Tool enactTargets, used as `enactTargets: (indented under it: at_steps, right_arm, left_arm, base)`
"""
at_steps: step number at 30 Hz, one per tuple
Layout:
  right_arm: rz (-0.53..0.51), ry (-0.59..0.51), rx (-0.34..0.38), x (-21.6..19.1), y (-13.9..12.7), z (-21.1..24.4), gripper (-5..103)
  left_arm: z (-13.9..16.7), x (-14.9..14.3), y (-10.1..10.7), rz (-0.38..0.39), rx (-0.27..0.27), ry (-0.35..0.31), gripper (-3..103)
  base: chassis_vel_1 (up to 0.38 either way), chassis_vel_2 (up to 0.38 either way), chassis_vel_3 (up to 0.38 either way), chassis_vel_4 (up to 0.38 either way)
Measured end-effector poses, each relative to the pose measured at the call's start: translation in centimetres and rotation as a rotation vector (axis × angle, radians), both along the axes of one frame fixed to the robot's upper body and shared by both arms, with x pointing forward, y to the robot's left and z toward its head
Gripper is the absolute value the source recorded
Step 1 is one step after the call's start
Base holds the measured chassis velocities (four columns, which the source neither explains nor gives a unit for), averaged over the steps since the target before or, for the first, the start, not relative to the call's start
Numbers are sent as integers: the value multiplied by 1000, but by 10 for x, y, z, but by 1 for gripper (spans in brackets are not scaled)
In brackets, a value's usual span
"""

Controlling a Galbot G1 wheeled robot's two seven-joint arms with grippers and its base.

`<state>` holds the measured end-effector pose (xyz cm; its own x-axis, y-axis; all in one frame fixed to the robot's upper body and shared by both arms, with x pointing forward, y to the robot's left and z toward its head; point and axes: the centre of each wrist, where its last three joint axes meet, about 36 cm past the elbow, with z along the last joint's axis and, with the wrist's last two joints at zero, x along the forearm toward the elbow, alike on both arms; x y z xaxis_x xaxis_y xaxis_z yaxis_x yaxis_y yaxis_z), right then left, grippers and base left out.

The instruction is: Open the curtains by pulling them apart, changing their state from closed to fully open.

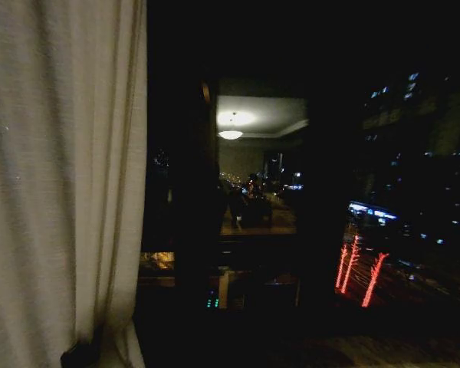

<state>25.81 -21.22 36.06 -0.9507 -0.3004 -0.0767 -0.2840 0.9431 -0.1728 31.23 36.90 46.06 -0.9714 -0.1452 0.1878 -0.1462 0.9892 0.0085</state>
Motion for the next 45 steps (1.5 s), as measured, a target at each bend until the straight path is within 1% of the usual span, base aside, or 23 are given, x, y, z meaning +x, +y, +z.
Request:
enactTargets:
  at_steps: [11,45]
  right_arm:
    - [1,-3,3,2,1,-1,100]
    - [23,5,-4,1,7,-5,100]
  left_arm:
    - [0,-2,0,6,1,-2,2]
    - [-6,2,6,6,-1,-5,2]
  base:
    - [307,315,-297,-312]
    - [252,252,-255,-251]
